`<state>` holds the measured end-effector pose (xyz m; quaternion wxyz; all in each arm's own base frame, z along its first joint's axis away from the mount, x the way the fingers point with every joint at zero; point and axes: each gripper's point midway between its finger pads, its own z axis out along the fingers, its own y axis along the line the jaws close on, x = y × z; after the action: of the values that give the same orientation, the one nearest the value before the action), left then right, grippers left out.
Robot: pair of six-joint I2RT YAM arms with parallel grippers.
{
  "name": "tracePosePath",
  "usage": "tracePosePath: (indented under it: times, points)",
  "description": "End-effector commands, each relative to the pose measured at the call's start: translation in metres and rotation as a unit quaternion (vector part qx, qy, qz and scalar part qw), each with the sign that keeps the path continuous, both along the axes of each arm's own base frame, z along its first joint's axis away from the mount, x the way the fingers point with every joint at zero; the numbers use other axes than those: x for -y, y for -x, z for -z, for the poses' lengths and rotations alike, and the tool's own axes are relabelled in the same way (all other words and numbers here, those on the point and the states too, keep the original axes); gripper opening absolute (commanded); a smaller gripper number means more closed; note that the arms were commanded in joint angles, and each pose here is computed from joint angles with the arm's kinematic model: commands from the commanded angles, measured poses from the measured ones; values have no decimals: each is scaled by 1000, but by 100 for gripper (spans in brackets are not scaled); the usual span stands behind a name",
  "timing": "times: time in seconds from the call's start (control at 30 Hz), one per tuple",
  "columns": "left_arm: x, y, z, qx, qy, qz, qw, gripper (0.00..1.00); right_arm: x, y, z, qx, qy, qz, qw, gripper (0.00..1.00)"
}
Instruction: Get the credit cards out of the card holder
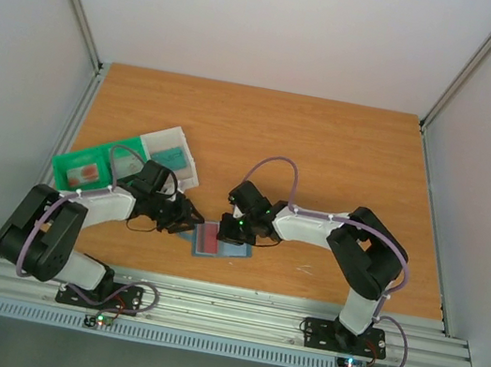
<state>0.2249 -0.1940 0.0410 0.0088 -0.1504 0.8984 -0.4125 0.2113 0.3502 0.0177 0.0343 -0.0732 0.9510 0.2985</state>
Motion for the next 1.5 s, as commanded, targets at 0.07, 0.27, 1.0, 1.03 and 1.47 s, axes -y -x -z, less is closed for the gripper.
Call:
tracePosePath:
  times: [0.07, 0.27, 1.0, 1.03, 1.47]
  points:
    - [6, -14, -7, 31, 9, 5, 999, 38, 18, 7, 17, -6, 42, 9, 999, 1]
    - [6, -15, -1, 28, 8, 5, 1000, 36, 18, 7, 17, -8, 40, 8, 999, 1]
    - [15, -13, -21, 34, 45, 8, 998, 18, 7, 7, 11, -7, -5, 12, 1000, 1]
    - [15, -12, -22, 31, 48, 9, 998, 18, 6, 7, 10, -4, -10, 13, 1000, 1]
    - [28, 4, -33, 35, 26, 39, 998, 22, -1, 3, -4, 22, -51, 14, 998, 1]
